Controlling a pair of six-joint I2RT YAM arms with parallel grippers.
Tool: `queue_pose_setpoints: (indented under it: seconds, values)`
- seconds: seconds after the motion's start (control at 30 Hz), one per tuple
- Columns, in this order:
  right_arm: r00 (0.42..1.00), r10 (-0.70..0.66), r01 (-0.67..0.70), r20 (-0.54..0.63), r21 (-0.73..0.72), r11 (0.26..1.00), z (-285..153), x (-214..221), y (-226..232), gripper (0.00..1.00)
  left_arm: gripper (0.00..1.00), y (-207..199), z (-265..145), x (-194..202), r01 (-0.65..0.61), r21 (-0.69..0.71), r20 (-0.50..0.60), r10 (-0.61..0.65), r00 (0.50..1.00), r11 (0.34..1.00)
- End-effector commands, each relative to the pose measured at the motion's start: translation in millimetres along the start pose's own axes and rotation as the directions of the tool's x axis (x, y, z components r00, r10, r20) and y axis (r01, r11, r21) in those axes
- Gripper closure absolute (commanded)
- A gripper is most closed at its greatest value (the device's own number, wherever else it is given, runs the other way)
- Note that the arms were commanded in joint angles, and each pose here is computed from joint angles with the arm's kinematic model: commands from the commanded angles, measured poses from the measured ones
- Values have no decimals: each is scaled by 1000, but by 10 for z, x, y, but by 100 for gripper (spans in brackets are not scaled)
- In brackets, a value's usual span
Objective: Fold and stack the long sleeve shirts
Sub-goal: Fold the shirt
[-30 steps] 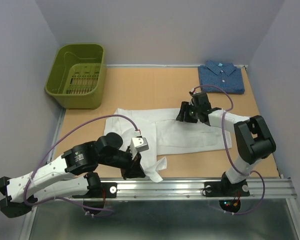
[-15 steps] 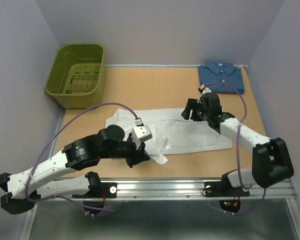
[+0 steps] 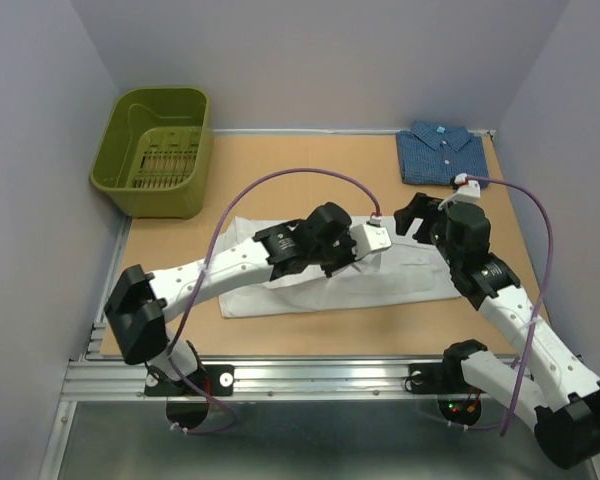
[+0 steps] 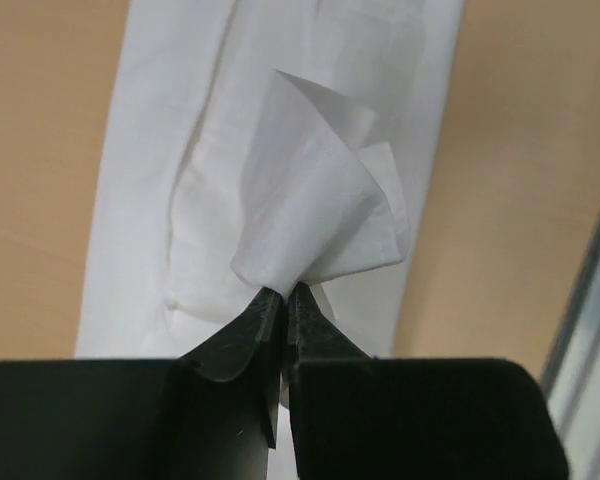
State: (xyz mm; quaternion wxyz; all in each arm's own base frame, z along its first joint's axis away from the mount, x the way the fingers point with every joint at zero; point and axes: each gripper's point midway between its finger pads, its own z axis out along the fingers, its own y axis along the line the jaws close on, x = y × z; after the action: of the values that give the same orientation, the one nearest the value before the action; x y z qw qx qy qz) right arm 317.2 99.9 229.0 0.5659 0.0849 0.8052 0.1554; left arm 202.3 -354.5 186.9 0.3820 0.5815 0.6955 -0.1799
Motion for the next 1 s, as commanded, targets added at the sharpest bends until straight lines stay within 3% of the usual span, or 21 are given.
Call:
queue_pose_setpoints:
  seconds: [0.0,0.23,0.27,0.3,0.33,0.4,0.43,0.53,0.57,0.67,0.7,0.77,0.9,0.97]
  values:
    - [997,27,-35,70,120,992,-145,-50,-263,10,98,497,321,-489,-149,-56,95,154,983,987]
    - [989,27,-58,148,211,976,-323,-161,-470,10,89,819,954,-883,-193,-56,115,198,973,980]
    - [986,30,-65,161,216,974,-353,-191,-482,8,82,874,957,-1035,-192,-73,146,201,969,979]
    - [985,22,-62,170,234,970,-374,-215,-516,8,67,881,1055,-1030,-182,-71,145,191,971,981]
    - [984,20,-63,175,242,968,-388,-231,-530,8,64,907,1062,-1078,-174,-79,158,185,970,981]
    - [984,13,-61,180,264,963,-414,-255,-566,6,42,967,1039,-1145,-131,-101,187,148,971,986]
    - [984,10,-58,178,267,962,-415,-259,-569,6,37,980,1018,-1143,-105,-100,200,124,972,989]
    - [987,7,-50,160,268,962,-386,-226,-565,5,28,1123,834,-1083,-8,-124,244,38,969,992]
    - [988,7,-48,152,266,963,-366,-202,-560,5,27,1103,829,-930,67,-99,237,-42,971,993]
    - [996,-3,-18,88,242,970,-252,-89,-499,5,21,1354,478,-884,226,-132,307,-177,935,965]
    - [998,-5,-11,67,224,975,-219,-56,-460,5,21,1340,457,-739,323,-115,300,-277,913,939]
    - [999,2,-10,36,221,975,-142,2,-435,5,20,1513,176,-632,425,-148,339,-358,870,893]
    - [1000,-17,21,-15,234,972,21,31,-410,6,19,1767,-267,-26,676,-290,393,-560,730,678]
    - [998,-27,42,-61,270,962,137,136,-473,7,19,1914,-427,299,744,-368,420,-614,668,558]
